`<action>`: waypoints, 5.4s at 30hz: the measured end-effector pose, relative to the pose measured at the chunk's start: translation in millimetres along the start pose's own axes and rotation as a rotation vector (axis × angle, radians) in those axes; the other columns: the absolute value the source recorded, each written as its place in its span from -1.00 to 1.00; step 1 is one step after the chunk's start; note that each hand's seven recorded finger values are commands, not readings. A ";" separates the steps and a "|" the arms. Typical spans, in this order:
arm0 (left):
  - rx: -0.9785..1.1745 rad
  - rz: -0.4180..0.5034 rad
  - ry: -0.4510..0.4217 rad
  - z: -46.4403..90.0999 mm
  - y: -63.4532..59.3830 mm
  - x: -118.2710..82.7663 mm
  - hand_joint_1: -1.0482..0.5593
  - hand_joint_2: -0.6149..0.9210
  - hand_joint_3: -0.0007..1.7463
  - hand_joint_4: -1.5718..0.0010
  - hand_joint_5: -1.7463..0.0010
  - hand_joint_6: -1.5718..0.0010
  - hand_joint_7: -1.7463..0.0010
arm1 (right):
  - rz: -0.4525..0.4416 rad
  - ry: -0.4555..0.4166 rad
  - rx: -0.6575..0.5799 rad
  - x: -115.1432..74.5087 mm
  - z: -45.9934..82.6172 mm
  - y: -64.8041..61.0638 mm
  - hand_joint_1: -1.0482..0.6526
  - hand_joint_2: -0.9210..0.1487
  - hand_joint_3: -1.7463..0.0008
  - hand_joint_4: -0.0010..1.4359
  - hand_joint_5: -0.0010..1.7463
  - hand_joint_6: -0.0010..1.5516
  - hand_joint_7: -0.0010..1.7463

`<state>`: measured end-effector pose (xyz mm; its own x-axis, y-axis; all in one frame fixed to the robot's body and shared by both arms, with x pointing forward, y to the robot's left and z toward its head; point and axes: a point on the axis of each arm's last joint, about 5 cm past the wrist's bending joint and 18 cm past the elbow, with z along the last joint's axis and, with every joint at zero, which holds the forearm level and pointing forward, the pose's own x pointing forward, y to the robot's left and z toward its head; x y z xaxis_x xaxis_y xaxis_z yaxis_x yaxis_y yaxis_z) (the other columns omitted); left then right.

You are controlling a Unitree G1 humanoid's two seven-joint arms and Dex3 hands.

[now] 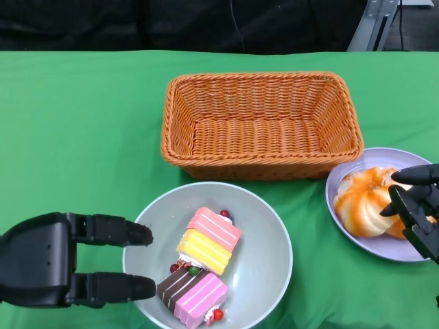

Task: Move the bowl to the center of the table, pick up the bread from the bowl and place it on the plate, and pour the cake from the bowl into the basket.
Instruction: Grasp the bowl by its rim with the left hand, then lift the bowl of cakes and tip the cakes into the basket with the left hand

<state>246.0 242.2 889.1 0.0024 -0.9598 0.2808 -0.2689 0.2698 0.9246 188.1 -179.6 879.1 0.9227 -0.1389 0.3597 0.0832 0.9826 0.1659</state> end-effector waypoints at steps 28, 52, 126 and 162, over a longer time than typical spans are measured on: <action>-0.008 -0.116 0.002 6.3 -18.3 26.3 -0.35 0.77 -0.99 -0.16 0.95 -0.22 0.98 | -0.004 -0.023 0.000 -5.8 6.1 2.1 0.03 -1.00 0.71 -0.09 0.76 -0.10 0.25; -0.025 -0.181 0.042 6.1 -15.2 17.3 -0.36 0.80 -0.99 -0.20 0.99 -0.30 0.99 | 0.004 -0.007 0.011 -7.3 8.5 1.3 0.03 -1.00 0.73 -0.08 0.73 -0.09 0.22; -0.160 -0.172 0.211 27.7 -36.6 44.4 -0.11 0.71 -1.00 -0.16 -0.27 -0.76 0.97 | -0.003 -0.010 0.002 -13.0 8.9 1.8 0.06 -1.00 0.67 -0.09 0.77 -0.11 0.26; -0.205 0.092 0.195 17.7 -42.6 39.3 0.06 1.00 -0.95 0.18 -1.00 0.20 -0.78 | -0.017 -0.011 0.010 -14.1 7.3 3.7 0.05 -1.00 0.70 -0.07 0.75 -0.09 0.23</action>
<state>240.4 191.6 856.1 0.1777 -0.9027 0.3918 -0.0767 0.3842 0.9200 172.7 -175.0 881.4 0.9169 -0.1567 0.3671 0.0948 0.9789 0.1809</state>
